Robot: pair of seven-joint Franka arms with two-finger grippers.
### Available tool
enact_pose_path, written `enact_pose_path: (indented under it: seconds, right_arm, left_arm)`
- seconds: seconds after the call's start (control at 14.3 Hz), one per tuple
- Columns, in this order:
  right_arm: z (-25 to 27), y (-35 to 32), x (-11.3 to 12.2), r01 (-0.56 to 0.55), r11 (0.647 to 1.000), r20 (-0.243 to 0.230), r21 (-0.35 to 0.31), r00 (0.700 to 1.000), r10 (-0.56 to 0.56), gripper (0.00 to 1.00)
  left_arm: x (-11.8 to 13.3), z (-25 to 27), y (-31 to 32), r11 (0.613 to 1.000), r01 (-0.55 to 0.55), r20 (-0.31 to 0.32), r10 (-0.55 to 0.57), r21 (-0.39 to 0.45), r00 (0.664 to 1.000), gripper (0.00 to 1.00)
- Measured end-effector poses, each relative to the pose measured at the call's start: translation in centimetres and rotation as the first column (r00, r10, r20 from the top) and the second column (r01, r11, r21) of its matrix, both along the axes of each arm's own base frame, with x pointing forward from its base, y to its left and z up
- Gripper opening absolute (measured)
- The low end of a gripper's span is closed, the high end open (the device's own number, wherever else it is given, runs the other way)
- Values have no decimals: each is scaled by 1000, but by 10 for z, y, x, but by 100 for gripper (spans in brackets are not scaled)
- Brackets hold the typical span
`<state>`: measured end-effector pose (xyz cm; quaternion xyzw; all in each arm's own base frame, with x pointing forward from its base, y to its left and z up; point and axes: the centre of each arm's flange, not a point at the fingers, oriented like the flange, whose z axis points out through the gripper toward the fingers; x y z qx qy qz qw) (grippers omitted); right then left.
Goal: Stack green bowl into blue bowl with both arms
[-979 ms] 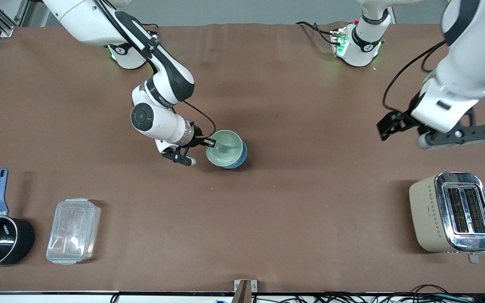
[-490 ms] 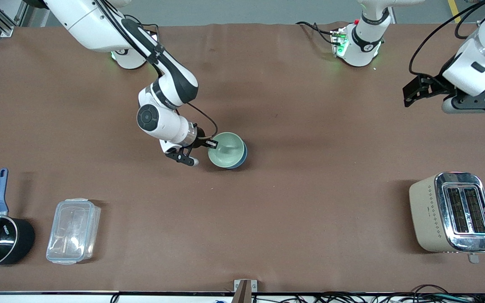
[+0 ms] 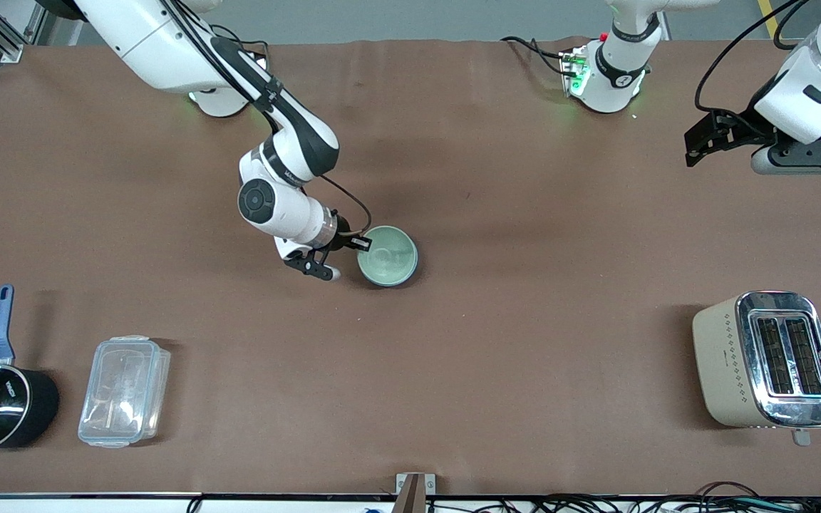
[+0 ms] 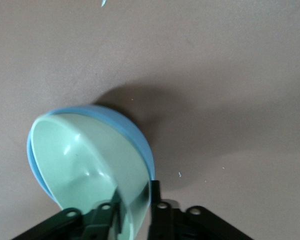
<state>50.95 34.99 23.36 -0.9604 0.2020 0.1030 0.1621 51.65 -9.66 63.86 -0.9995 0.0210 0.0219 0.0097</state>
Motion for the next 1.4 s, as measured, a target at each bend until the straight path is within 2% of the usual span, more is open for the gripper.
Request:
enact_pose_path:
  seconds: [0.28,0.49,0.63,0.77,0.98,1.05,1.4]
  right_arm:
    - [15,-7,11,13,1000,16,-2,1000,-13,75]
    - [59,-60,38,-85,995,14,-59,996,86,100]
    - [97,-127,59,-160,983,20,-95,987,162,100]
    - [125,-194,69,-213,969,33,-128,975,218,100]
    - [148,-263,73,-300,919,48,-257,945,323,100]
    - [153,-276,73,-316,907,51,-280,938,342,100]
    - [188,-325,65,-337,890,103,-307,918,384,100]
  left_arm:
    - [0,0,0,1000,7,1,-7,-1,1000,100]
    - [1,0,3,1000,25,1,-25,-2,1000,100]
    - [2,0,5,1000,23,0,-23,-2,1000,100]
    - [3,-2,7,1000,20,-4,-20,-2,1000,100]
    - [6,-7,11,1000,12,-12,-12,-2,1000,100]
    - [7,-8,12,1000,10,-14,-10,-2,1000,100]
    - [7,-7,13,1000,9,-12,-9,-3,1000,100]
